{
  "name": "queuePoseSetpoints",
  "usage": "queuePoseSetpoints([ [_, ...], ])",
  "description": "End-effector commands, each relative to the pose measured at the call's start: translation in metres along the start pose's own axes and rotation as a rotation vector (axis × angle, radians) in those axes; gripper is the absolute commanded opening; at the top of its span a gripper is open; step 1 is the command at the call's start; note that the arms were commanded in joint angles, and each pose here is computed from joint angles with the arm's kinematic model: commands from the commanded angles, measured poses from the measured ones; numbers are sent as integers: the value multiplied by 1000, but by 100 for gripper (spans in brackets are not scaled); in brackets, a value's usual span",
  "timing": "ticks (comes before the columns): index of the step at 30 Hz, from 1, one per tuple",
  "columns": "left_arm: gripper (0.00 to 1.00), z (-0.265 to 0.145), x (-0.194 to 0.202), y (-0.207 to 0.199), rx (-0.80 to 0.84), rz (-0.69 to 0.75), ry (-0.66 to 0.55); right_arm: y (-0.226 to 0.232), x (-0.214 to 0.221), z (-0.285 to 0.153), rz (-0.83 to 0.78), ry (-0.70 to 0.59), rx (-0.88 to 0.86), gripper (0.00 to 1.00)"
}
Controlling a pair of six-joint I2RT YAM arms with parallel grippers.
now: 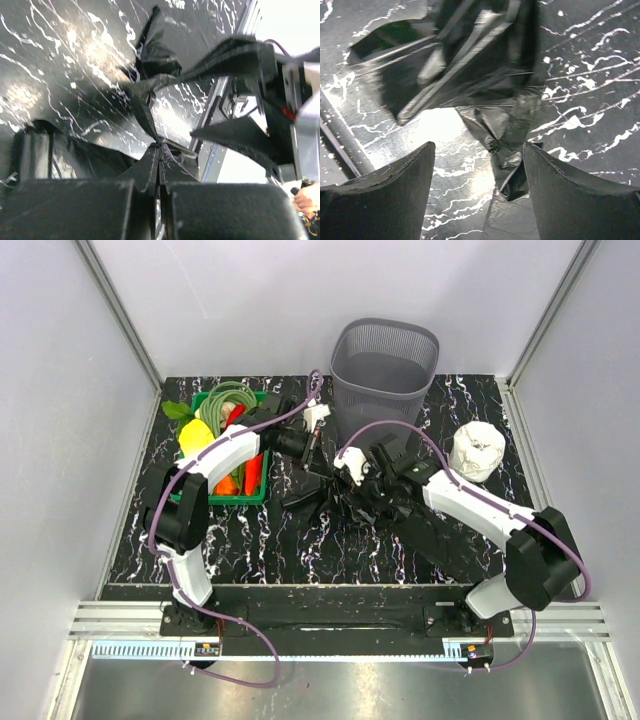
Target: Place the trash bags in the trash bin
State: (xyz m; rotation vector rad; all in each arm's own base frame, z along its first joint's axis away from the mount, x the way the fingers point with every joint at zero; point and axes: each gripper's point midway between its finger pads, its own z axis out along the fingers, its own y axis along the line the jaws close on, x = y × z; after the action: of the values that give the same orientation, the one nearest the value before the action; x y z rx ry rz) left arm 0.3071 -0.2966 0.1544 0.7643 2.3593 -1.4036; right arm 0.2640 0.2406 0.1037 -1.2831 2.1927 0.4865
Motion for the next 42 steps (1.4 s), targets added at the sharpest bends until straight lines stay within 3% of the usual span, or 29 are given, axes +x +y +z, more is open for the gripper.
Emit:
queuePoseSetpoints([
  [1, 0, -2, -22, 13, -39, 81, 2, 28, -9, -7, -66, -53, -108, 77],
  [6, 1, -7, -34, 57, -190, 154, 6, 13, 5, 9, -65, 16, -46, 77],
  [9, 25, -8, -41, 69, -246, 185, 11, 11, 13, 20, -78, 13, -38, 78],
  [11, 30, -9, -42, 77, -271, 195, 23, 10, 14, 26, -92, 9, -43, 79],
  [21, 35, -9, -33, 95, -315, 225, 71, 6, 10, 51, -165, 32, -97, 80],
  [33, 38, -39, -39, 60, -233, 247, 24, -5, 22, 77, -176, 81, -84, 69],
  [36, 38, -47, -38, 42, -201, 284, 17, -10, 29, 81, -169, 120, -62, 58],
  [42, 38, -60, -21, -1, -90, 371, -7, -12, 38, 81, -144, 157, -44, 10],
])
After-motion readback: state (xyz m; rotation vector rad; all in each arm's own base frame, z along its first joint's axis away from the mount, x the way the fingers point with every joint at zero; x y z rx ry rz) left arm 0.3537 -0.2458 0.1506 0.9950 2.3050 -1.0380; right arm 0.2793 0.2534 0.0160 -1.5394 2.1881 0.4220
